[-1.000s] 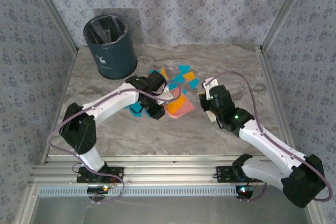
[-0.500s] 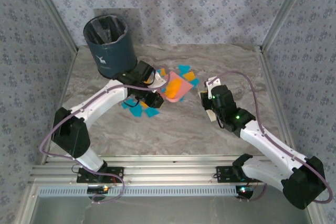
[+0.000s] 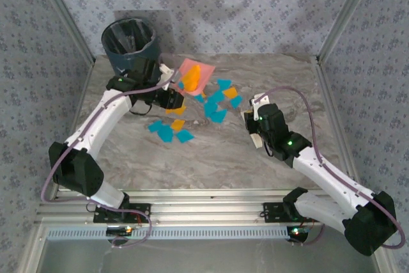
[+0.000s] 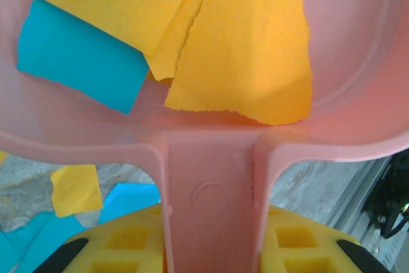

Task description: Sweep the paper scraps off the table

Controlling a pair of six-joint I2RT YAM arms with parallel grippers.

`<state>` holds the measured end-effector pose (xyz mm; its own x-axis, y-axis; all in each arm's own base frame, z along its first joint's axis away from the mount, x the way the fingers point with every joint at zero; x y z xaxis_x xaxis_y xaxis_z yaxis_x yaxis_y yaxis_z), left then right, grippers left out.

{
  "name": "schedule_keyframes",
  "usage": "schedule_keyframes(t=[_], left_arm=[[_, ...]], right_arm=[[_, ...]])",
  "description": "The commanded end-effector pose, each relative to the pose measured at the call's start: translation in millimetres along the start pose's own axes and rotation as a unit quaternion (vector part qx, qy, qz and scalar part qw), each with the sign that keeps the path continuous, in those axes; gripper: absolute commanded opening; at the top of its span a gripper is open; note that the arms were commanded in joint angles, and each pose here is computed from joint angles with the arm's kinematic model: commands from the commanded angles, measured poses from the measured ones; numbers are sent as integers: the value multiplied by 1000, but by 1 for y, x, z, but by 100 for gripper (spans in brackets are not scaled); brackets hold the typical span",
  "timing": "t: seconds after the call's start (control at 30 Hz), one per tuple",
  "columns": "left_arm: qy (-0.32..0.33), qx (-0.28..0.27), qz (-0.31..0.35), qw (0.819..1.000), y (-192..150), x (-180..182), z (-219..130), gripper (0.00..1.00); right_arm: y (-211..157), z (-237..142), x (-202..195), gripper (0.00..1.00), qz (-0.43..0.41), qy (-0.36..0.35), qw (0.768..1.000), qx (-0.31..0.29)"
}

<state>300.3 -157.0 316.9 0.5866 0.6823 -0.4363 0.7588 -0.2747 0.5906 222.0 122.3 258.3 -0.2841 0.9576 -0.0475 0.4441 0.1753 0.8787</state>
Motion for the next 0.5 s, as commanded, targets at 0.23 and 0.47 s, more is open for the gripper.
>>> schedule_keyframes(t=[0.23,0.47], left_arm=[[-10,-74,-21,997,45,6,-47,0],[-8,-122,-52,991,74,23,-75,0]], right_arm=[[8,-5,-1,0,22,6,1000,-22],[9,-4,0,0,25,10,999,-21]])
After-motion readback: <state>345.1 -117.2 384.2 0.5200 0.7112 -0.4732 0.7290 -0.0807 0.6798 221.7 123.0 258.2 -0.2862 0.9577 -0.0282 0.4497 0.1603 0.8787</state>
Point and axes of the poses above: each hand's point on the last joint's axis, 136 mm out from that joint toward the fingers, its own z axis out along the fingers, its own x axis along the line the jaws close on, y = z × x, the point moved 10 cm from there along -z, back along the fingers, and after that the axes turned 1 degree about -z, right-handed, at the moved point
